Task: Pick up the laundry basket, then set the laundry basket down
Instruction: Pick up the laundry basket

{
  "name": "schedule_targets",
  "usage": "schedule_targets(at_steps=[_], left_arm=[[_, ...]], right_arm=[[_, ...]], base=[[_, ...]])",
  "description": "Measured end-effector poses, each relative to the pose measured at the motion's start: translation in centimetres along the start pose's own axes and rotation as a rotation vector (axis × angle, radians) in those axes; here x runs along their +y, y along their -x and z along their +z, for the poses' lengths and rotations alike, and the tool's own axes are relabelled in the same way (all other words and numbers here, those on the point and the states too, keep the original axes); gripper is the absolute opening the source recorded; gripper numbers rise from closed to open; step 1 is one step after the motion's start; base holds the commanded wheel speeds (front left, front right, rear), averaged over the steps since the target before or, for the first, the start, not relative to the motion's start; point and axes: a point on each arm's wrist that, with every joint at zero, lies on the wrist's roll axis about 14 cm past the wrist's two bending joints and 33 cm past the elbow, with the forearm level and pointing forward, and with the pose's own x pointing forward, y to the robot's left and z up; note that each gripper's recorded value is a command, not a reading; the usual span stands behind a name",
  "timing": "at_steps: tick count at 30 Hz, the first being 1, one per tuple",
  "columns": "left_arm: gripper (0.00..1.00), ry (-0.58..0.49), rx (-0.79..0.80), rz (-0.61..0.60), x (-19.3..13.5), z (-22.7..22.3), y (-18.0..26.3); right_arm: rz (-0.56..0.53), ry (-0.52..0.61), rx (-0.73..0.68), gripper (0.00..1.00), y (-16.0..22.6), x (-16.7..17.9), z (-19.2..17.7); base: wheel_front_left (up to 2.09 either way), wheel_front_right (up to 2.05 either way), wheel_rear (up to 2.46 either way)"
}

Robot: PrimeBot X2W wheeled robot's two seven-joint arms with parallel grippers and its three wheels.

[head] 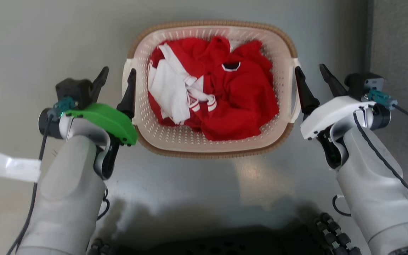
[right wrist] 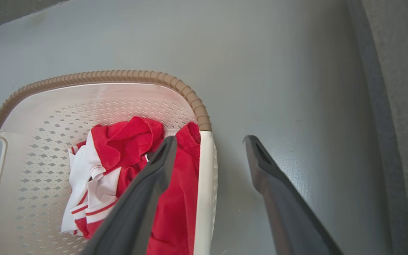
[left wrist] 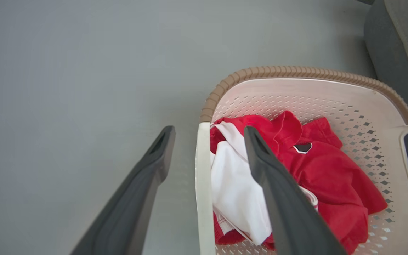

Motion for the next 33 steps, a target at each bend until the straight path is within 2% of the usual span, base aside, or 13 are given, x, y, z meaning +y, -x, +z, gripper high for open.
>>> schedule_targets(at_steps=[12, 22, 23, 24, 25, 26, 27, 28, 29, 33], left_arm=[[1.0, 0.029, 0.192, 0.017, 1.6, -6.3, -1.2], [1.0, 0.046, 0.272, 0.025, 1.8, -8.1, -1.0], [1.0, 0.044, 0.271, 0.023, 1.7, -8.0, -1.1], [1.0, 0.042, 0.267, 0.02, 1.7, -7.9, -1.2], [0.9, 0.042, 0.263, 0.018, 1.6, -7.8, -1.3], [0.72, 0.04, 0.265, 0.017, 1.6, -7.8, -1.3], [0.49, 0.042, 0.268, 0.018, 1.6, -7.9, -1.3], [0.22, 0.047, 0.271, 0.02, 1.6, -7.9, -1.3], [0.0, 0.054, 0.273, 0.02, 1.6, -8.0, -1.3], [0.0, 0.058, 0.275, 0.0, 0.8, -7.9, -1.5]], right_arm=[[0.01, -0.046, 0.14, 1.0, -2.0, -0.1, -4.9], [0.01, -0.063, 0.187, 1.0, -2.3, -0.1, -6.0], [0.015, -0.063, 0.188, 0.99, -2.3, 0.0, -6.0], [0.02, -0.063, 0.189, 0.89, -2.4, 0.2, -6.0], [0.023, -0.065, 0.188, 0.65, -2.4, 0.3, -5.9], [0.026, -0.068, 0.186, 0.39, -2.5, 0.4, -5.8], [0.029, -0.07, 0.185, 0.3, -2.6, 0.5, -5.8], [0.032, -0.07, 0.185, 0.03, -2.6, 0.6, -5.7], [0.034, -0.071, 0.186, 0.0, -2.6, 0.7, -5.7], [0.049, -0.071, 0.189, 0.0, -2.7, 1.3, -5.6]], base=[[0.0, 0.0, 0.0], [0.0, 0.0, 0.0], [0.0, 0.0, 0.0], [0.0, 0.0, 0.0], [0.0, 0.0, 0.0], [0.0, 0.0, 0.0], [0.0, 0.0, 0.0], [0.0, 0.0, 0.0], [0.0, 0.0, 0.0], [0.0, 0.0, 0.0]])
